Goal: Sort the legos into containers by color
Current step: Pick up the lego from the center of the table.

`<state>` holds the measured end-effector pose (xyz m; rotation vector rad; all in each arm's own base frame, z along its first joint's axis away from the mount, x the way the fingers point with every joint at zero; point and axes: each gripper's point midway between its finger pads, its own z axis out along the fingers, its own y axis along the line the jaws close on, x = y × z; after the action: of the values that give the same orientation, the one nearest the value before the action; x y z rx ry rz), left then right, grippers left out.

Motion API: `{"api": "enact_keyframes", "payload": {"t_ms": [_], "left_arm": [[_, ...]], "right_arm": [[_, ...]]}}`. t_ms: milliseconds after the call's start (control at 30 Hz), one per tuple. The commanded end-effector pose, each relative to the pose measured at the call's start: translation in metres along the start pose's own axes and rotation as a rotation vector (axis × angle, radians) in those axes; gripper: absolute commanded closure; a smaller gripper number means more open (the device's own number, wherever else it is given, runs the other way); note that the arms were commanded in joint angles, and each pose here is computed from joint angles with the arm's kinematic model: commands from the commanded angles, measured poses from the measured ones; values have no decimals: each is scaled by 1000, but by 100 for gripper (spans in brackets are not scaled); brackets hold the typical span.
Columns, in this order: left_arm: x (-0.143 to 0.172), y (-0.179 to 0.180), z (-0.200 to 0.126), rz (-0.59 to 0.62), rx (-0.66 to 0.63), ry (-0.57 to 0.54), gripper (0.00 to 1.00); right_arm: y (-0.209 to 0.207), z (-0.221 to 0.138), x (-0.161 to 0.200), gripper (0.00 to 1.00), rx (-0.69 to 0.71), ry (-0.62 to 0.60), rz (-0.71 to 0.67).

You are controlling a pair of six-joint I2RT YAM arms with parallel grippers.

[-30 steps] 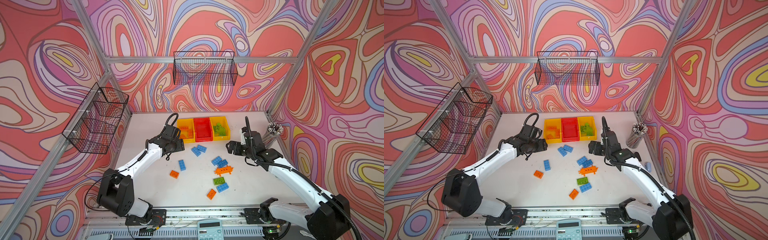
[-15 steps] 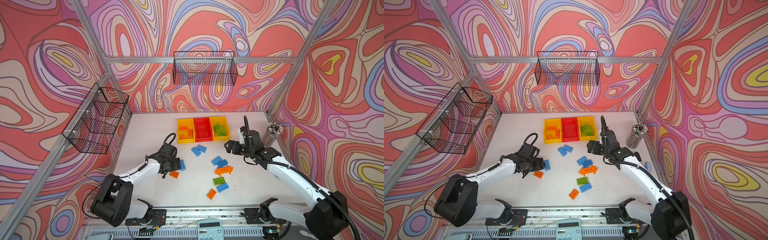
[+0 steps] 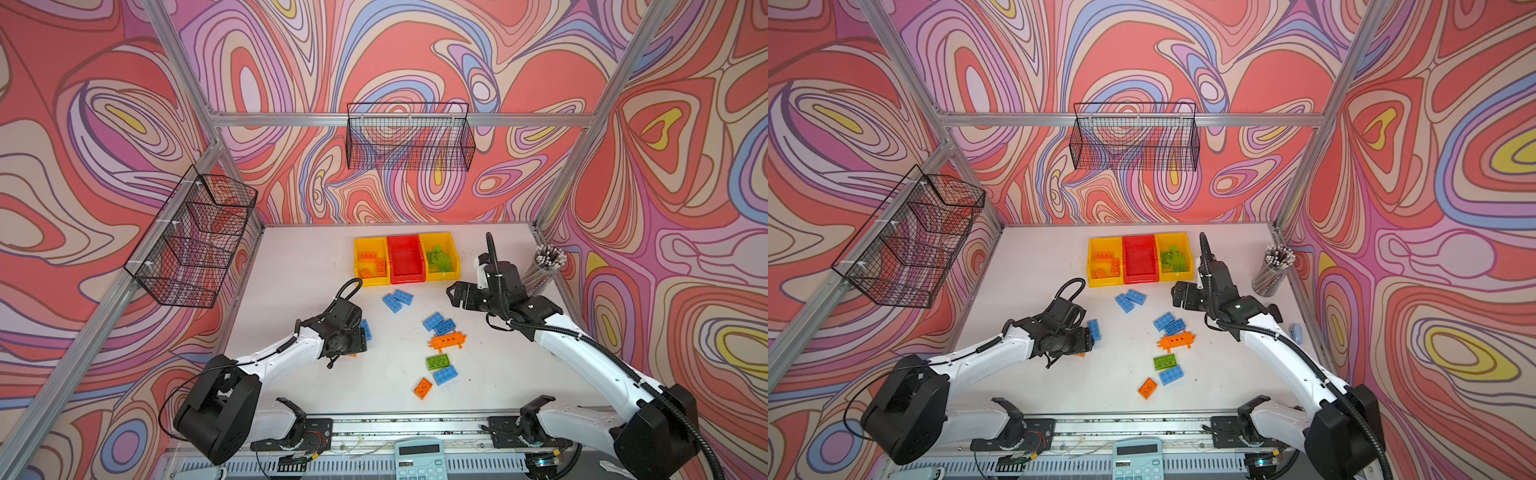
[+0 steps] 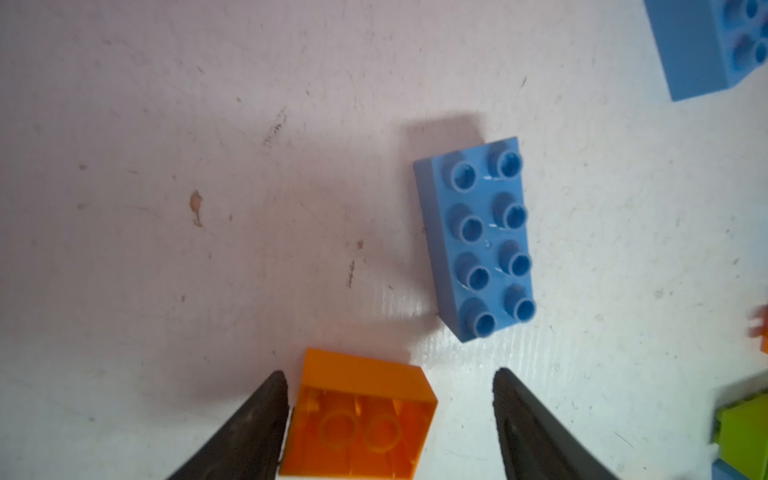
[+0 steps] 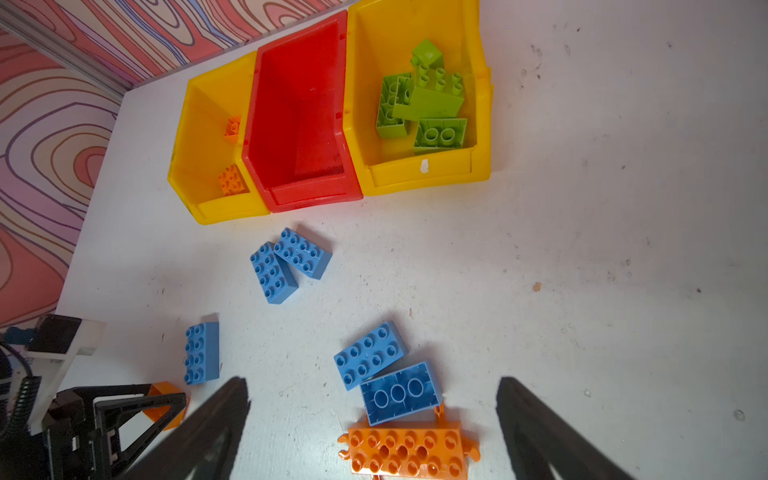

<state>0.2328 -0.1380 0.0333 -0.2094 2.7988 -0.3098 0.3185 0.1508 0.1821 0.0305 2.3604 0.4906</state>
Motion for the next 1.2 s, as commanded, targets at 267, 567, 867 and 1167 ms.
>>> {"api": "enact_keyframes", "payload": {"t_ms": [267, 567, 867, 1167], "left_arm": [[31, 23, 6, -48, -76, 45, 24], [34, 23, 14, -40, -98, 64, 37], [18, 21, 5, -11, -138, 27, 58], [6, 15, 3, 20, -156, 16, 64]], "right_arm": [[2, 6, 15, 2, -3, 23, -5], [-2, -1, 23, 2, -6, 12, -6], [-4, -4, 26, 2, -7, 6, -10], [-3, -3, 25, 2, -11, 3, -17]]}}
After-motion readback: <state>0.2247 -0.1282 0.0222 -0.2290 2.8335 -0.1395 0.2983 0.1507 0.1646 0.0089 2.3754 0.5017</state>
